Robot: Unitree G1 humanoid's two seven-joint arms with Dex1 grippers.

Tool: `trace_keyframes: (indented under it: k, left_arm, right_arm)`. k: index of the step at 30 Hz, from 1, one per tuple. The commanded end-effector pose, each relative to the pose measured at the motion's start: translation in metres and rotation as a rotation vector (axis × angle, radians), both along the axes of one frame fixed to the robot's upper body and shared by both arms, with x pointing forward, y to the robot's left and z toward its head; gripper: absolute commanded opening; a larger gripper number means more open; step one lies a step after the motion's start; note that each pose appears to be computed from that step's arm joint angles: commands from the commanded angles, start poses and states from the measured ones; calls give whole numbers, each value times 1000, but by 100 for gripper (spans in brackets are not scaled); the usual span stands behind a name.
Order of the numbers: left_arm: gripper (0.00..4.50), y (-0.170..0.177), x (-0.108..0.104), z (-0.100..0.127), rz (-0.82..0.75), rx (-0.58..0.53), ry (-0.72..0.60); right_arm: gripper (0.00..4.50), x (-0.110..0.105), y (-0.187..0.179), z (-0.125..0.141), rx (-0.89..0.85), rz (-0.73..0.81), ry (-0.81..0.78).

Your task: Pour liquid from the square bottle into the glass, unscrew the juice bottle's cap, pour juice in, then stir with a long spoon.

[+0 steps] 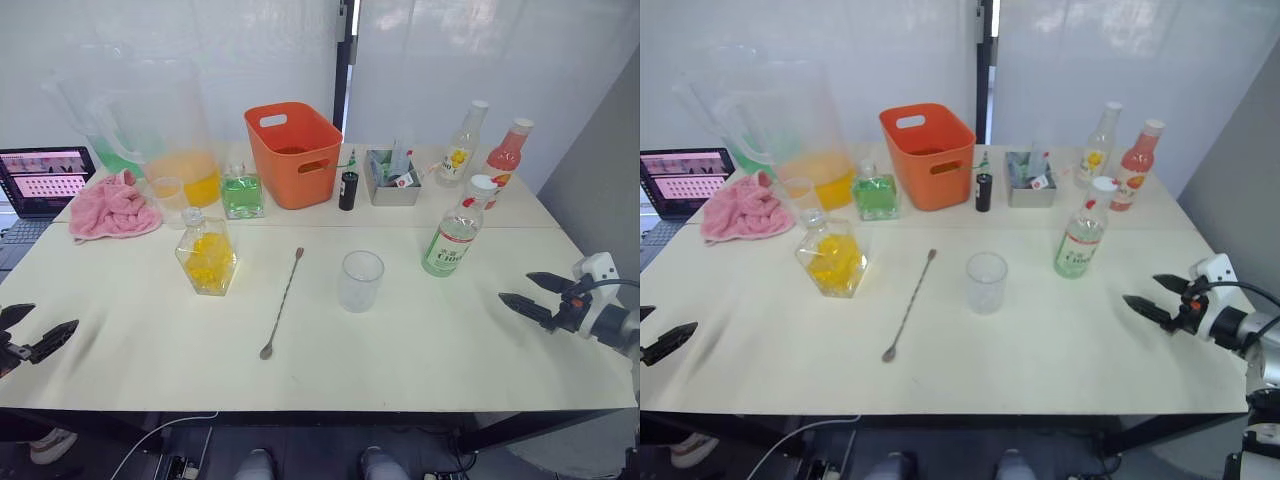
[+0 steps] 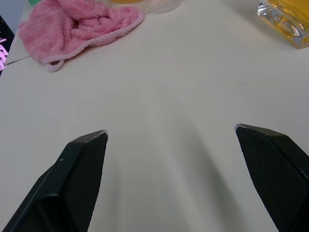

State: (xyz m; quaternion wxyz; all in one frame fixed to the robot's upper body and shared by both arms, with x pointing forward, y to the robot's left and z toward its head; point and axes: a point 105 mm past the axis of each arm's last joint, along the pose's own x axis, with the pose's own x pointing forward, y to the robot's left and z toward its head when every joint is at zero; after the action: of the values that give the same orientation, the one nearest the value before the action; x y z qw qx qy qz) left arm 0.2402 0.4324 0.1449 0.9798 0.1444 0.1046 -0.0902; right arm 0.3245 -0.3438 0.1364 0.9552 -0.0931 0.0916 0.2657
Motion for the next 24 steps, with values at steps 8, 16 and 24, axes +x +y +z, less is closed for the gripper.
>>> trace_keyframes:
  k: [8,16,24]
  left_arm:
    - [448,-11,1,11,-5,-60,-82]
    - [448,-37,-17,10,18,-158,-204]
    - [448,-58,-43,10,130,-183,-353]
  right_arm:
    - [450,5,31,37,70,160,-108]
    - [450,2,85,72,122,427,-75]
    - [450,-9,128,99,110,677,-31]
